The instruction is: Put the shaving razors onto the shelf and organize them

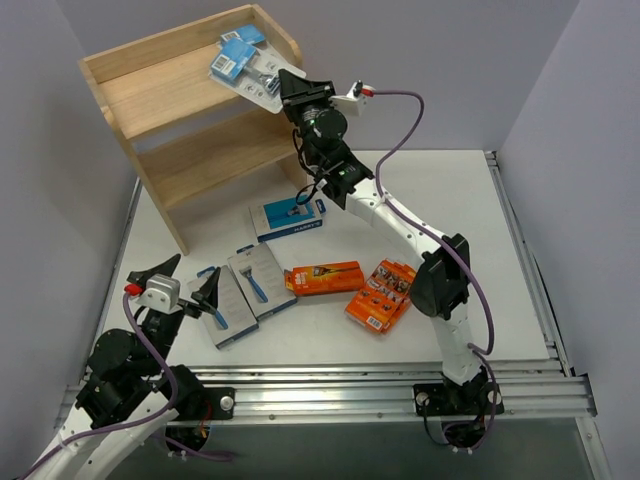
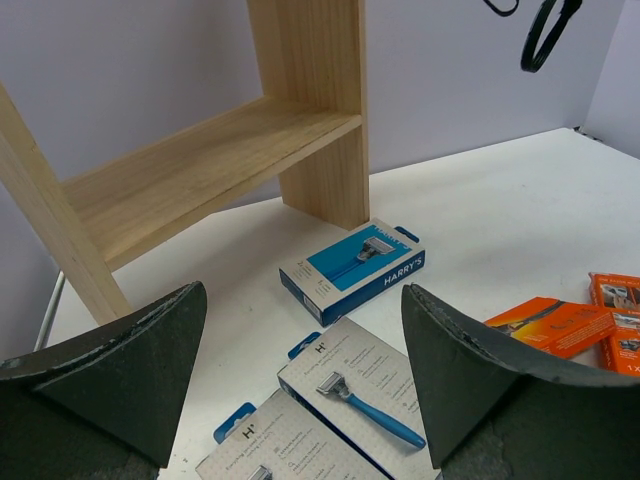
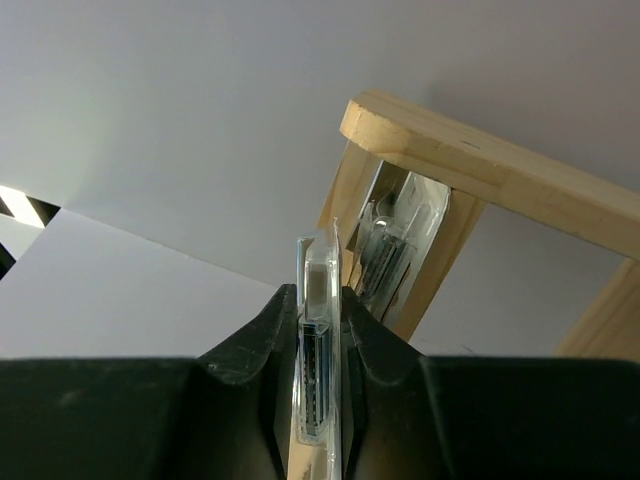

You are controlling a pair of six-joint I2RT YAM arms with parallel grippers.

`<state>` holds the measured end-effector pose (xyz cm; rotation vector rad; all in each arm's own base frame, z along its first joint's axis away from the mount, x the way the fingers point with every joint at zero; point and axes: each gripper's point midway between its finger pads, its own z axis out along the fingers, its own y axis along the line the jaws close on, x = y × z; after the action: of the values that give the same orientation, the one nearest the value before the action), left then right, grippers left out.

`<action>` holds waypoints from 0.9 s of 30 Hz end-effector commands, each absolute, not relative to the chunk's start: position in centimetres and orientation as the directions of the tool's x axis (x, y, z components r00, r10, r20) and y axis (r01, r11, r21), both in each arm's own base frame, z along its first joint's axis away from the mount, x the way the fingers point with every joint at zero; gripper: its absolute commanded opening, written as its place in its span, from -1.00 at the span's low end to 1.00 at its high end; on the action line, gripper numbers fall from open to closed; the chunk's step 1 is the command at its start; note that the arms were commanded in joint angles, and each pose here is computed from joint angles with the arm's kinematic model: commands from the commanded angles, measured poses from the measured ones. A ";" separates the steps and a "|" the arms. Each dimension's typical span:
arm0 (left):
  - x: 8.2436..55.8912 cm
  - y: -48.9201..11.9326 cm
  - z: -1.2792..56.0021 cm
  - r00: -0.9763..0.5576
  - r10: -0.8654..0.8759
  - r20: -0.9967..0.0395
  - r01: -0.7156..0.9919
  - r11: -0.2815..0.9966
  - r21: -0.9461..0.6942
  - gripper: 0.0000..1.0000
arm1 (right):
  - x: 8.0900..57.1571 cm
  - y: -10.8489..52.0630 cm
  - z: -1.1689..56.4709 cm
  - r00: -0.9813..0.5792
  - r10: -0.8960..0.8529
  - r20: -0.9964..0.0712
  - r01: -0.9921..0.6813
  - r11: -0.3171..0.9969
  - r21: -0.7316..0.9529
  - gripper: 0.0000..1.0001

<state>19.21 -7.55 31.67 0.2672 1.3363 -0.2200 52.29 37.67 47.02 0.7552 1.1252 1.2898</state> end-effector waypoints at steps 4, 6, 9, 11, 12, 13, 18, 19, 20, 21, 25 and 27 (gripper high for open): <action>19.0 -7.4 32.9 0.237 -0.013 -0.971 0.309 0.949 0.063 0.75 | 48.0 35.1 53.4 -0.100 0.970 -0.222 -0.447 0.156 0.881 -0.94; 19.0 -7.4 32.8 0.234 -0.010 -0.972 0.306 0.950 0.064 0.74 | 48.0 35.3 52.5 -0.108 0.964 -0.245 -0.433 0.176 0.884 -0.94; 19.1 -7.4 32.8 0.234 -0.006 -0.972 0.306 0.950 0.068 0.69 | 47.6 35.5 52.2 -0.131 0.958 -0.256 -0.433 0.177 0.884 -1.00; 19.1 -7.5 32.9 0.235 -0.009 -0.972 0.307 0.949 0.066 0.69 | 47.0 36.0 52.1 -0.161 0.953 -0.258 -0.450 0.162 0.878 -1.00; 19.0 -7.5 33.1 0.238 -0.015 -0.971 0.313 0.948 0.062 0.69 | 46.5 36.0 52.4 -0.174 0.951 -0.257 -0.462 0.151 0.874 -1.00; 19.0 -7.6 33.1 0.240 -0.018 -0.971 0.319 0.946 0.061 0.69 | 46.4 36.2 51.5 -0.186 0.946 -0.266 -0.456 0.157 0.876 -1.00; 19.3 -8.5 34.7 0.194 -0.036 -0.980 0.343 0.939 0.033 0.73 | 43.8 36.4 52.3 -0.243 0.922 -0.302 -0.543 0.129 0.830 -1.00; 18.9 -8.2 36.6 0.201 -0.067 -0.977 0.346 0.938 0.007 0.76 | 42.7 36.1 53.6 -0.247 0.924 -0.292 -0.583 0.099 0.807 -1.00; 19.3 -8.9 37.0 0.164 -0.105 -0.981 0.358 0.933 -0.040 0.79 | 42.4 36.4 52.5 -0.267 0.914 -0.306 -0.586 0.098 0.804 -1.00; 19.2 -9.1 37.7 0.155 -0.131 -0.979 0.368 0.928 -0.066 0.82 | 41.7 36.6 52.5 -0.291 0.905 -0.311 -0.600 0.080 0.796 -1.00; 18.3 -11.1 43.1 0.165 -0.329 -0.930 0.481 0.850 -0.216 0.89 | 38.8 35.7 53.1 -0.323 0.899 -0.295 -0.651 0.015 0.759 -1.00; 18.4 -11.8 44.7 0.155 -0.398 -0.904 0.509 0.817 -0.272 0.91 | 38.2 35.6 52.0 -0.339 0.891 -0.300 -0.650 0.008 0.760 -1.00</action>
<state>19.34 -10.56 40.63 0.1788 1.3430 -0.4603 42.61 37.04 46.71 0.4441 1.2155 1.4951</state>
